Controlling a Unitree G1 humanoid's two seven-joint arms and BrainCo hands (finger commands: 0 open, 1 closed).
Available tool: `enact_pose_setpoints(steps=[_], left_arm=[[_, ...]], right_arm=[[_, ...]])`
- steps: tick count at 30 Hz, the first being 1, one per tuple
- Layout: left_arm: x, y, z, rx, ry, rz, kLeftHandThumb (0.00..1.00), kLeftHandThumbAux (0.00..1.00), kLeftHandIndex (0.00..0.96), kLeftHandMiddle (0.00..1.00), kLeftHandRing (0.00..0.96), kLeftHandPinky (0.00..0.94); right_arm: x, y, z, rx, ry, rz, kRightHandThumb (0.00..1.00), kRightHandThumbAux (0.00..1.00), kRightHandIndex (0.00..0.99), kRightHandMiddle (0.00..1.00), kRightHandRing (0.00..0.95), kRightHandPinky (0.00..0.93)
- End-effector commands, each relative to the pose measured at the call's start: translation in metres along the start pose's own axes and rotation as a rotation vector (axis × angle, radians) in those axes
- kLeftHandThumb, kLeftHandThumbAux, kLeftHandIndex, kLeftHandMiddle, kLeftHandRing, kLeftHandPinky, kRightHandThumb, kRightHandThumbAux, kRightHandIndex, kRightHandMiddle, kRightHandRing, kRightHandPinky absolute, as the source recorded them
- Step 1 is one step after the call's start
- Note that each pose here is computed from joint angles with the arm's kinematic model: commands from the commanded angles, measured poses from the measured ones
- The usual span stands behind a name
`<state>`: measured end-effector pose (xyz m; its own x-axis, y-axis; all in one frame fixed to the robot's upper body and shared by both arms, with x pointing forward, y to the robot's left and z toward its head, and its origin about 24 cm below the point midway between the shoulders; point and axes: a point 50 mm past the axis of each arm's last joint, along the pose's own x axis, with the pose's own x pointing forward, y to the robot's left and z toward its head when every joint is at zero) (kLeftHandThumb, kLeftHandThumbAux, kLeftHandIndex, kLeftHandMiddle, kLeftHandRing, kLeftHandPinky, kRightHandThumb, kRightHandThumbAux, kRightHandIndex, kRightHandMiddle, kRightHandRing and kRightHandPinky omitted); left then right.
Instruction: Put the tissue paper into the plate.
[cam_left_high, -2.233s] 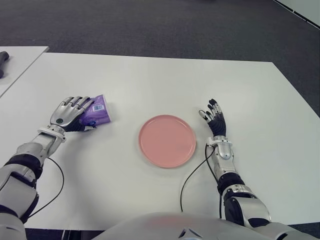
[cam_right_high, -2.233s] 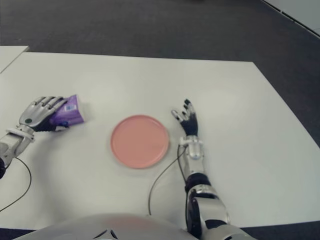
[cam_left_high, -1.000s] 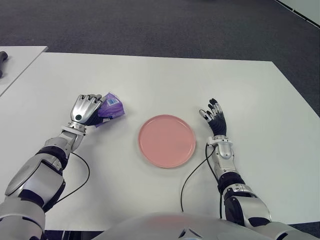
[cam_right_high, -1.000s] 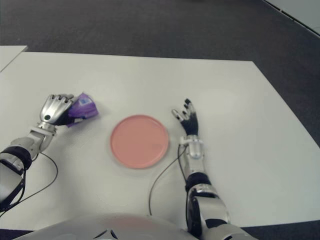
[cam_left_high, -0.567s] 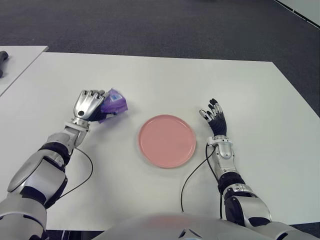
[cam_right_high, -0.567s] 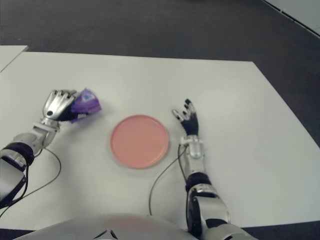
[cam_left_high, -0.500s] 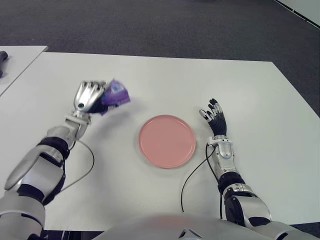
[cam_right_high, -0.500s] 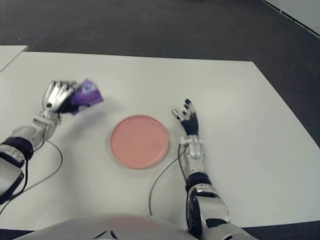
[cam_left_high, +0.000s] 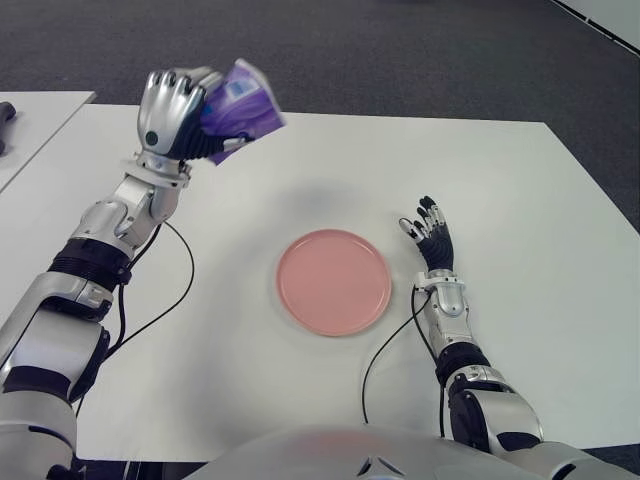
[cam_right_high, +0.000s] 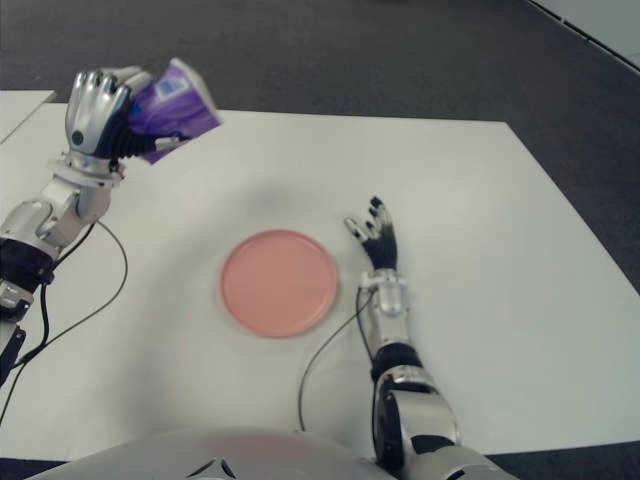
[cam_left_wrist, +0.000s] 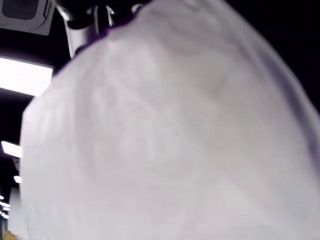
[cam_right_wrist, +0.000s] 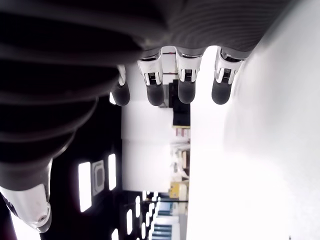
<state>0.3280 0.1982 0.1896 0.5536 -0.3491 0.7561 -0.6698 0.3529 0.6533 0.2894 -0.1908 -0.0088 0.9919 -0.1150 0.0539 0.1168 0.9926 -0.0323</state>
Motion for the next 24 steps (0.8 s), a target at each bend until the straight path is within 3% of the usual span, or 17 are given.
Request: enact_pose_setpoints(steps=[1, 7, 10, 19, 24], left_arm=[[0.004, 0.006, 0.035, -0.140, -0.054, 0.016, 0.752, 0.696, 0.443, 0.880, 0.872, 0.871], [0.000, 0.001, 0.060, -0.226, -0.153, -0.009, 0.754, 0.695, 0.444, 0.867, 0.867, 0.849], [-0.005, -0.005, 0.072, -0.311, -0.190, -0.074, 0.754, 0.695, 0.444, 0.863, 0.864, 0.845], [-0.015, -0.018, 0.083, -0.400, -0.237, -0.183, 0.755, 0.694, 0.444, 0.856, 0.862, 0.842], [-0.032, -0.031, 0.094, -0.415, -0.339, -0.322, 0.755, 0.693, 0.445, 0.849, 0.854, 0.827]], right_arm=[[-0.033, -0.002, -0.042, 0.011, 0.217, -0.021, 0.116, 0.607, 0.018, 0.045, 0.042, 0.075], [-0.033, -0.001, -0.042, 0.011, 0.218, -0.020, 0.116, 0.607, 0.018, 0.045, 0.042, 0.075], [-0.033, -0.001, -0.042, 0.011, 0.218, -0.020, 0.116, 0.607, 0.018, 0.045, 0.042, 0.075], [-0.033, 0.001, -0.042, 0.011, 0.219, -0.020, 0.116, 0.607, 0.018, 0.045, 0.042, 0.075], [-0.033, 0.001, -0.042, 0.011, 0.218, -0.020, 0.116, 0.607, 0.018, 0.045, 0.042, 0.075]])
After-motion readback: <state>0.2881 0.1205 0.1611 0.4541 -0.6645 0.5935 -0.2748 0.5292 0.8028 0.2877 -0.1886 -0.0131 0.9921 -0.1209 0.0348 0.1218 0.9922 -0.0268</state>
